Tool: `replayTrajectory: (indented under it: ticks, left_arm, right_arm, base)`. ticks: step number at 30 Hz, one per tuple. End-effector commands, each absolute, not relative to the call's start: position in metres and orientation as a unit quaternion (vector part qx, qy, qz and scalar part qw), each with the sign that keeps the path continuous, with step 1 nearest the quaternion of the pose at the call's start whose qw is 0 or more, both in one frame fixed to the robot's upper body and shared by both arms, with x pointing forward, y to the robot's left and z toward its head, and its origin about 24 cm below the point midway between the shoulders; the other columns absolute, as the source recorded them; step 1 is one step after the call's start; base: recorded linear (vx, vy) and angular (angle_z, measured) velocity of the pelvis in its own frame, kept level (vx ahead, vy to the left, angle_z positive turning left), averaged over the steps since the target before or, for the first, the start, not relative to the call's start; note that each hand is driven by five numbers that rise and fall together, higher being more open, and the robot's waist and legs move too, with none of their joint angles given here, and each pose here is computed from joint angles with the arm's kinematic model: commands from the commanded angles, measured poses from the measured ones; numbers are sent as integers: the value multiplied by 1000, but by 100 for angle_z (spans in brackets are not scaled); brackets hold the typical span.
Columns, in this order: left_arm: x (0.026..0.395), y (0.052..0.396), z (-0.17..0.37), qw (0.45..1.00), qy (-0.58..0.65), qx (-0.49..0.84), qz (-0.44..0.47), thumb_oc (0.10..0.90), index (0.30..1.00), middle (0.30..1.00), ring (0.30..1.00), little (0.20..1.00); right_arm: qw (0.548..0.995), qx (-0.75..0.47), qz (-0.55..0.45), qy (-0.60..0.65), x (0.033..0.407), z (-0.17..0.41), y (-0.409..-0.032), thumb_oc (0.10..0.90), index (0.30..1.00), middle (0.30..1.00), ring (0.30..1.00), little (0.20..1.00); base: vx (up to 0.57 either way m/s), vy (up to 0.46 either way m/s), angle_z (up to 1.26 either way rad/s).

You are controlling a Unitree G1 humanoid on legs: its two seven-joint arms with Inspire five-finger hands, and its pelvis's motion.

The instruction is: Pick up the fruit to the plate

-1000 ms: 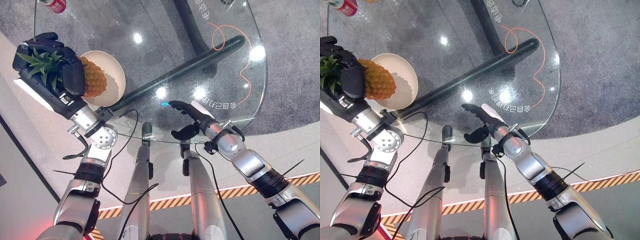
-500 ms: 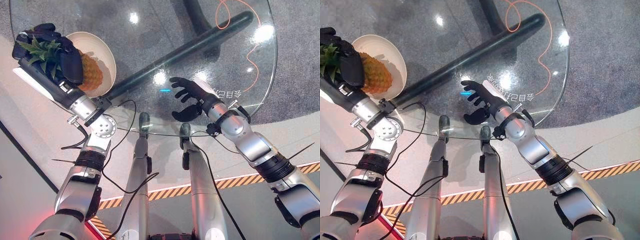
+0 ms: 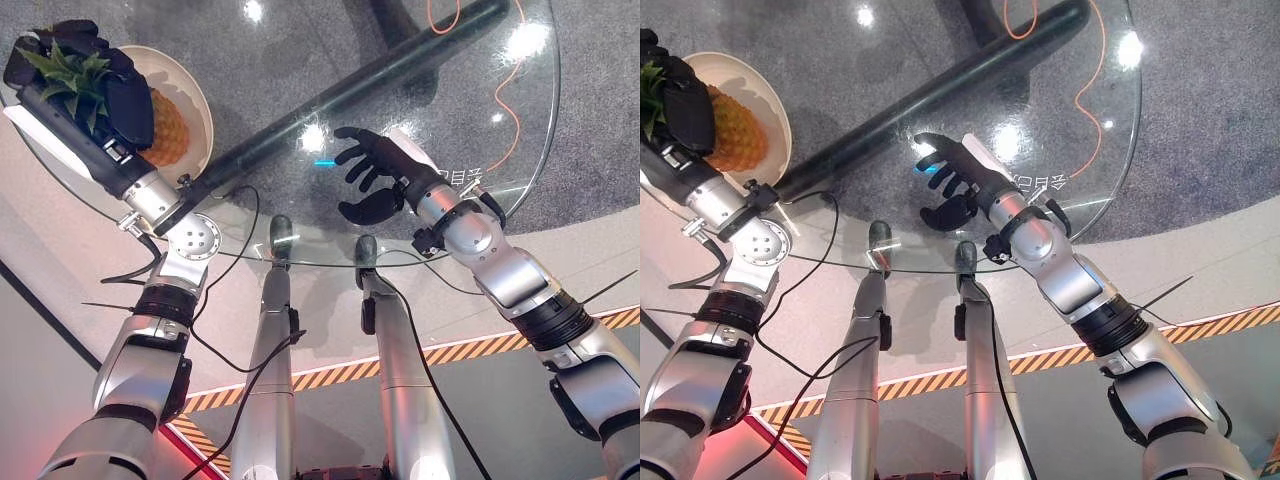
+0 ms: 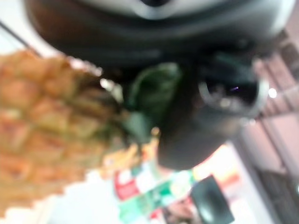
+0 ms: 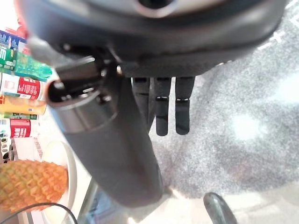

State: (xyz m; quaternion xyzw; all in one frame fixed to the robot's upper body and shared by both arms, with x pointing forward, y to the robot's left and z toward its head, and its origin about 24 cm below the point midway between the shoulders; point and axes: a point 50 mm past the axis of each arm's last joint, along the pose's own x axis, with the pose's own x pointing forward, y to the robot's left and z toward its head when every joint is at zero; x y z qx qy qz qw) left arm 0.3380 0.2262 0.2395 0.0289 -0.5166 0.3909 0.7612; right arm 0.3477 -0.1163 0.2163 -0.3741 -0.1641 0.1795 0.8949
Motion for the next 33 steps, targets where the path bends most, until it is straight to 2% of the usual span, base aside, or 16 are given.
replayTrajectory:
  ticks: [1, 11, 33]
  left_arm:
    - [327, 240, 282, 691, -592, 29, 414, 100, 300, 300, 300, 200]
    - [325, 250, 292, 675, -597, 37, 432, 100, 300, 300, 300, 200]
    - [334, 252, 278, 717, -550, -14, 427, 100, 300, 300, 300, 200]
  right_arm:
    - [899, -355, 224, -123, 344, 186, -104, 800, 900, 900, 900, 900]
    - [897, -361, 222, -129, 344, 191, -109, 800, 900, 900, 900, 900]
    - [901, -338, 233, -144, 347, 192, -94, 800, 900, 900, 900, 900]
  base:
    - [0, 0, 0]
    - [-1, 7, 0]
    - [-3, -16, 1]
